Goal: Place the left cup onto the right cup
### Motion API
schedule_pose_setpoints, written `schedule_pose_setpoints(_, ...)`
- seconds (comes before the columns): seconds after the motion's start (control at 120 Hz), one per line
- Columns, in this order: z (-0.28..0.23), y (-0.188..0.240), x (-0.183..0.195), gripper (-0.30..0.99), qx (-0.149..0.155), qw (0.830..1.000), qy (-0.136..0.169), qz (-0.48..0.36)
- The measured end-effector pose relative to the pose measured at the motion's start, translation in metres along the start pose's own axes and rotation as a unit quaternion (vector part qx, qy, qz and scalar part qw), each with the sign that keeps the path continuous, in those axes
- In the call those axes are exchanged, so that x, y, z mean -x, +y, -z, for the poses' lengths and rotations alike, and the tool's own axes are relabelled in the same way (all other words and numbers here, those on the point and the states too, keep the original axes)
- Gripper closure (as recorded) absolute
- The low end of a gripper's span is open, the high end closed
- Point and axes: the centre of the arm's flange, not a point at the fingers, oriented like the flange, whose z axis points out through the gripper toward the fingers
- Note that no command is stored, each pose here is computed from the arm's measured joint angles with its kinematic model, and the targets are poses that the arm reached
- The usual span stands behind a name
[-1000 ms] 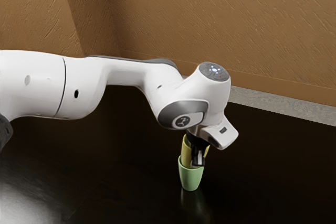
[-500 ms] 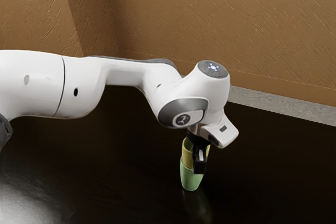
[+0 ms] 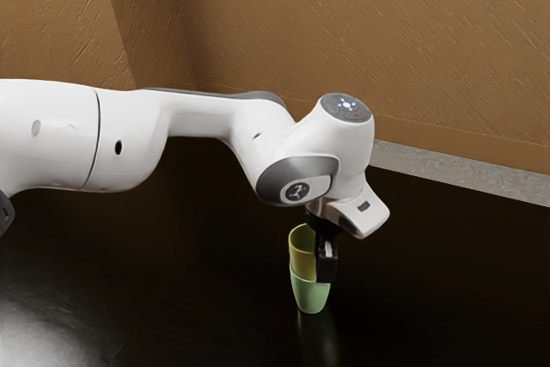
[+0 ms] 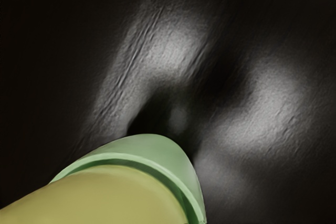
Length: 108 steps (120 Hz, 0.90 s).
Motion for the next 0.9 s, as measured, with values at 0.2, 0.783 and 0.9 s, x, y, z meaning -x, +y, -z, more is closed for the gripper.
schedule_pose_setpoints(0.2, 0.012, -0.001, 0.005, 0.01, -0.003, 1.0, 0.005, 0.0)
schedule_pose_setpoints(0.783, 0.064, -0.002, 0.03, 0.0, -0.011, 1.0, 0.019, 0.007)
schedule_pose_setpoints(0.9, 0.077, -0.006, 0.041, 0.0, -0.004, 1.0, 0.025, 0.016)
